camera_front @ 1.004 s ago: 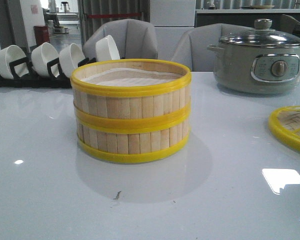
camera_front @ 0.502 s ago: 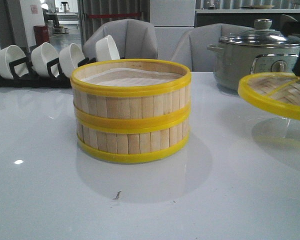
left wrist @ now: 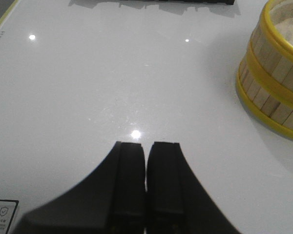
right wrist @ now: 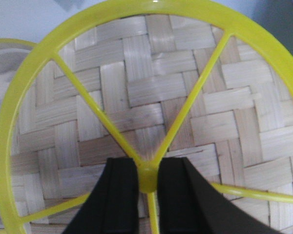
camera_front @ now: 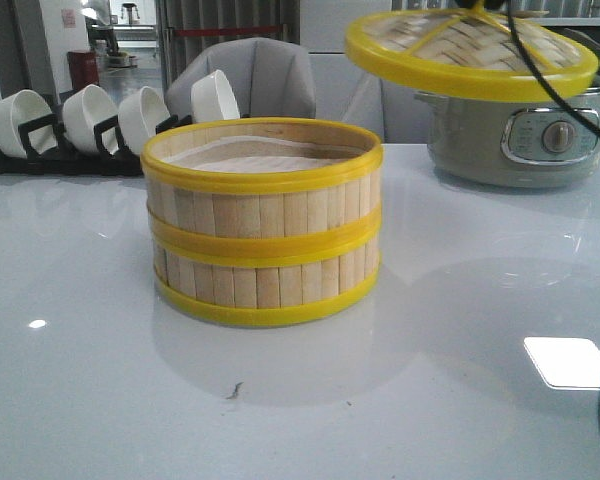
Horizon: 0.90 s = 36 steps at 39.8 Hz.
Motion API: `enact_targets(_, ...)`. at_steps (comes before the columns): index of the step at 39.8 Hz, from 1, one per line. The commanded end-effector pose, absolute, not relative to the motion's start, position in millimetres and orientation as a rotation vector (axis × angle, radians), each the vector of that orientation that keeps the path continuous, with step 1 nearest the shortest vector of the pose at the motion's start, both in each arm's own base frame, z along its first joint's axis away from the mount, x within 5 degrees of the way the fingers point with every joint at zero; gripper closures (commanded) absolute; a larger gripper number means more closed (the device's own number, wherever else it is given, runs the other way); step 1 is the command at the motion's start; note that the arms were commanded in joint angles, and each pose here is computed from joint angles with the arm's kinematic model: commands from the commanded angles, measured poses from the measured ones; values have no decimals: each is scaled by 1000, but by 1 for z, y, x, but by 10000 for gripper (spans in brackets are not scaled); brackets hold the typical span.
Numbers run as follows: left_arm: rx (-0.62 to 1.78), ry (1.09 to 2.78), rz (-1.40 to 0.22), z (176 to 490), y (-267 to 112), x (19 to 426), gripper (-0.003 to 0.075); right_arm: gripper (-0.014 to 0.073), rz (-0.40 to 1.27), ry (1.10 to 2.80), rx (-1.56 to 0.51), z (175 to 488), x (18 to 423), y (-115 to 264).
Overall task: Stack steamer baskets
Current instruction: 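Carry the lid over the stack and lower it onto the top basket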
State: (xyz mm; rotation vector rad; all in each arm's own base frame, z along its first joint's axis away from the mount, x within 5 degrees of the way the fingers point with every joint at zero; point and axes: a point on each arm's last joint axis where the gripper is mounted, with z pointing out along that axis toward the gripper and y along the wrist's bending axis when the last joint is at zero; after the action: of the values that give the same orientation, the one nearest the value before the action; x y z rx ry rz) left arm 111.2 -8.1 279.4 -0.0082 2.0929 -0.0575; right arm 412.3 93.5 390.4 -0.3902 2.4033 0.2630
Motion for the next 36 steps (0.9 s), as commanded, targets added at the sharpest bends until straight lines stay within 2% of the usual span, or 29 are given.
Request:
enact_targets(1, -1, 1991, -90, 295, -11, 115, 636, 545, 314, 2203, -435, 442, 388, 117)
enact_targets(10, -1, 1991, -90, 295, -11, 115, 636, 545, 400, 2127, -588, 442, 373, 179)
enact_targets(18, -1, 1991, -90, 295, -11, 115, 636, 545, 446, 2143, -687, 417, 373, 222)
enact_targets(28, -1, 1991, -90, 295, -11, 115, 636, 545, 447, 2181, -719, 389, 386, 241)
enact_targets(36, -1, 1991, -90, 295, -11, 115, 636, 545, 434, 2181, -719, 382, 392, 244)
